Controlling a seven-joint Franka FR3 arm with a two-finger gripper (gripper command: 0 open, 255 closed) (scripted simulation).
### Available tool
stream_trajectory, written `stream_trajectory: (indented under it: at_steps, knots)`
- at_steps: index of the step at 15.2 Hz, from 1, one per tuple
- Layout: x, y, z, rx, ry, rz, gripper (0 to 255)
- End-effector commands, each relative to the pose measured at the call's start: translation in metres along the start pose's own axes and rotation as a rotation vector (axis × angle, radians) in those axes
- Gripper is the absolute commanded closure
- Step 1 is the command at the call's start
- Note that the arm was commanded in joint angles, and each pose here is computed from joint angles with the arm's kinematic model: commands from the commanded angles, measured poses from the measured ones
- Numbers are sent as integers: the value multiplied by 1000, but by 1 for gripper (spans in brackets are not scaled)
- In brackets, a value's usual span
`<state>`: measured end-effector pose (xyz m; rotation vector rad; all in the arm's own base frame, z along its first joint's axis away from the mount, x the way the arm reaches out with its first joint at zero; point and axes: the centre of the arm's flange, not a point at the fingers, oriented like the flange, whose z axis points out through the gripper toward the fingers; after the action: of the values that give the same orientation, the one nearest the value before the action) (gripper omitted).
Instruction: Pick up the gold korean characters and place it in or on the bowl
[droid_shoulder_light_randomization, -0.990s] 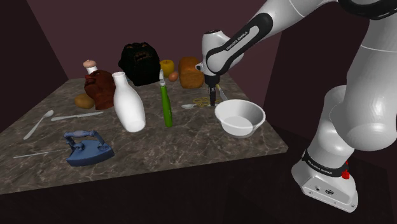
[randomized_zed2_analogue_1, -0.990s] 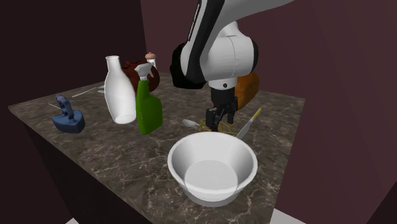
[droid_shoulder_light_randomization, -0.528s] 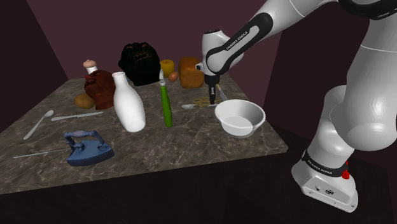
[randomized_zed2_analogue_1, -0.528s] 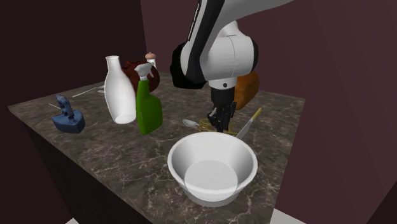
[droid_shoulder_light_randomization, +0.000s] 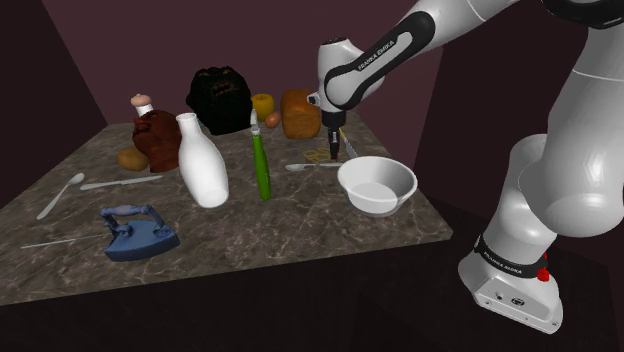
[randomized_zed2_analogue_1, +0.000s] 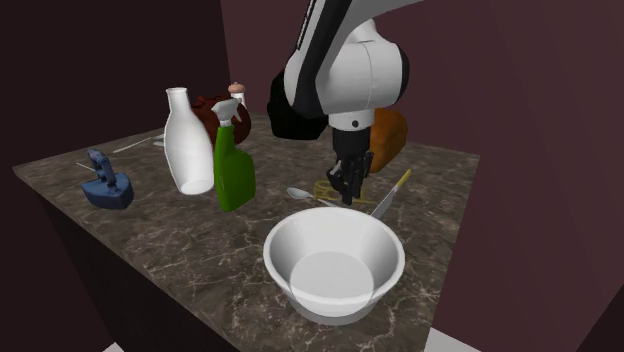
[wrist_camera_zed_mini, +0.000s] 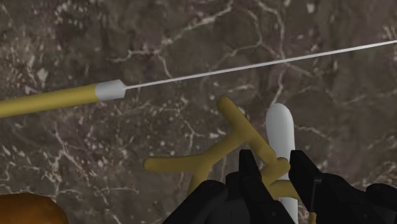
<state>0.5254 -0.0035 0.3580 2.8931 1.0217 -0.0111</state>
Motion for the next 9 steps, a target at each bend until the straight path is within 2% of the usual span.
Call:
stream_trajectory:
  at_steps: [1,9]
  knots:
    - [0,0,-12,0,0,0,255]
    - [-1,3,-54,0,0,0,255]
